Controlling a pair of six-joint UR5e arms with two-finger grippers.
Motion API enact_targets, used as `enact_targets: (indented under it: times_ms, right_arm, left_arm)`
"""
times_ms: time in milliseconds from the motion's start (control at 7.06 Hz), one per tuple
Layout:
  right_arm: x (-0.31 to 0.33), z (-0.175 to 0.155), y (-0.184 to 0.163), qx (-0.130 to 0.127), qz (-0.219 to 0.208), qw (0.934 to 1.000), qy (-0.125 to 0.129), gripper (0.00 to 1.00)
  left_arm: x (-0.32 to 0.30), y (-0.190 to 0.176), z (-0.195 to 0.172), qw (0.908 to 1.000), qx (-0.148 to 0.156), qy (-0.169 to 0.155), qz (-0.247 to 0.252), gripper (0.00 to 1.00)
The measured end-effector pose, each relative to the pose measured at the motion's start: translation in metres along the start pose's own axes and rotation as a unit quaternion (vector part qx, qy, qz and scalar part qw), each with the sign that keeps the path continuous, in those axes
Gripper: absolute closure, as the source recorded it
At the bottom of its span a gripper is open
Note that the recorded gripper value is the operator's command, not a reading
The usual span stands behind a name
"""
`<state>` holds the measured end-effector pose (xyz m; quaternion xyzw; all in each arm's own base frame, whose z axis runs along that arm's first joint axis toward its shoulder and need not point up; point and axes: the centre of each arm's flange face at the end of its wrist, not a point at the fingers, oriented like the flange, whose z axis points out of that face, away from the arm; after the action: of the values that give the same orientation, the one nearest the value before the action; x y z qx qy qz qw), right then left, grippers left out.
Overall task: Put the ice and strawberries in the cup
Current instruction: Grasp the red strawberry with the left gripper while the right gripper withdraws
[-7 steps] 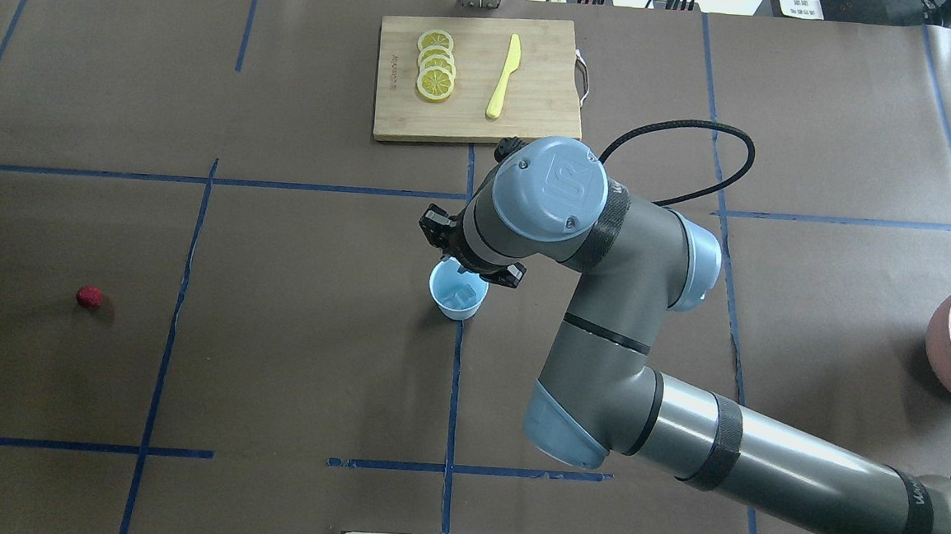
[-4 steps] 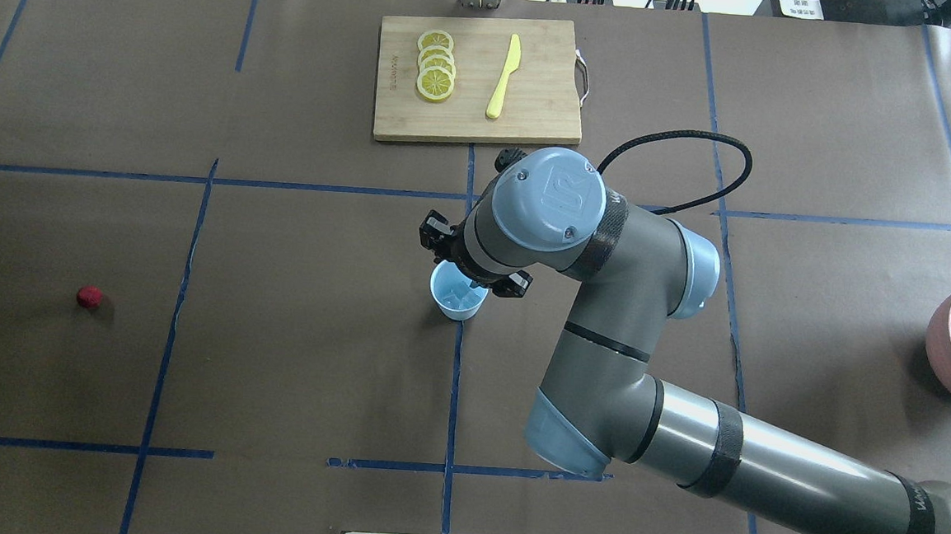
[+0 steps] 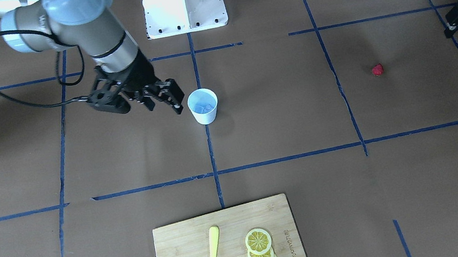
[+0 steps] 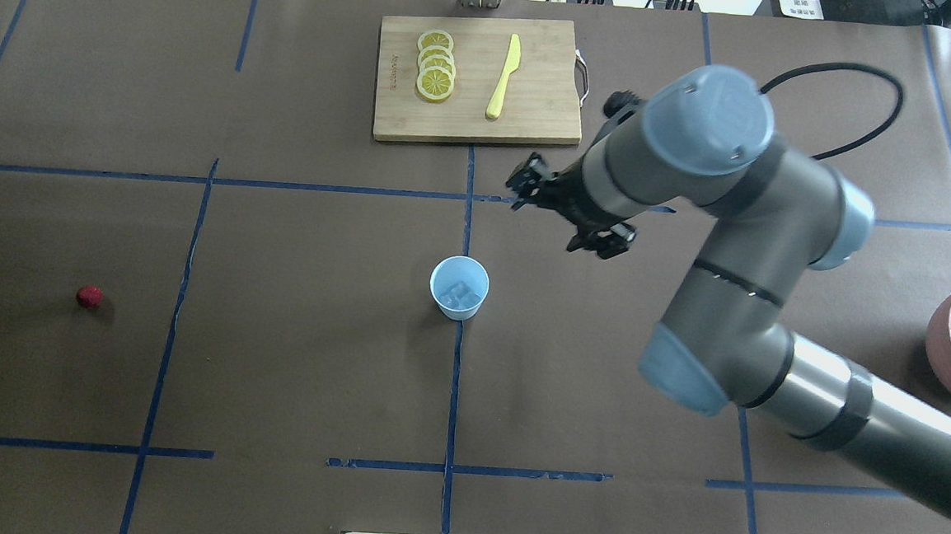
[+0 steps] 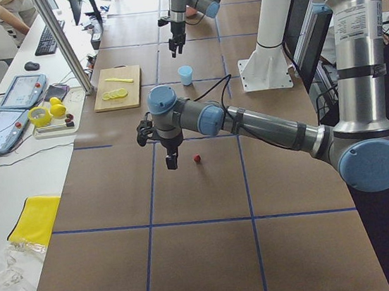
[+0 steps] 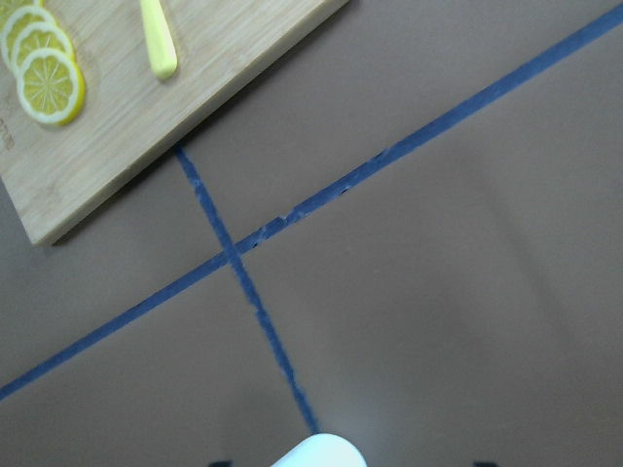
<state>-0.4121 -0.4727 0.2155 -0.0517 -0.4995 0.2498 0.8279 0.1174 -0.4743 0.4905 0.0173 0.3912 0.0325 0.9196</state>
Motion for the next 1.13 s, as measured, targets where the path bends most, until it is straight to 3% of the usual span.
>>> enact_targets:
  times_ms: [283,425,850,1133]
  right_arm:
    - [0.085,-0.068,-0.083,-0.012,-0.037,0.9992,0.007,0.00]
    - [0.111,-0.085,-0.103,-0.015,-0.052,0.9985,0.010,0.00]
    - [0.132,-0.094,-0.116,-0.017,-0.064,0.9977,0.013,0.00]
    - [0.133,-0.094,-0.117,-0.017,-0.065,0.9977,0.013,0.00]
  left_arm:
    - [0.062,0.010,0.072,0.9993,0.010,-0.016,-0.031,0.00]
    - [0.078,0.018,0.104,0.9991,0.014,-0.020,-0.034,0.00]
    - [0.093,0.036,0.158,0.9991,0.006,-0.035,-0.024,0.01]
    - [0.096,0.042,0.170,0.9991,-0.004,-0.038,-0.019,0.12]
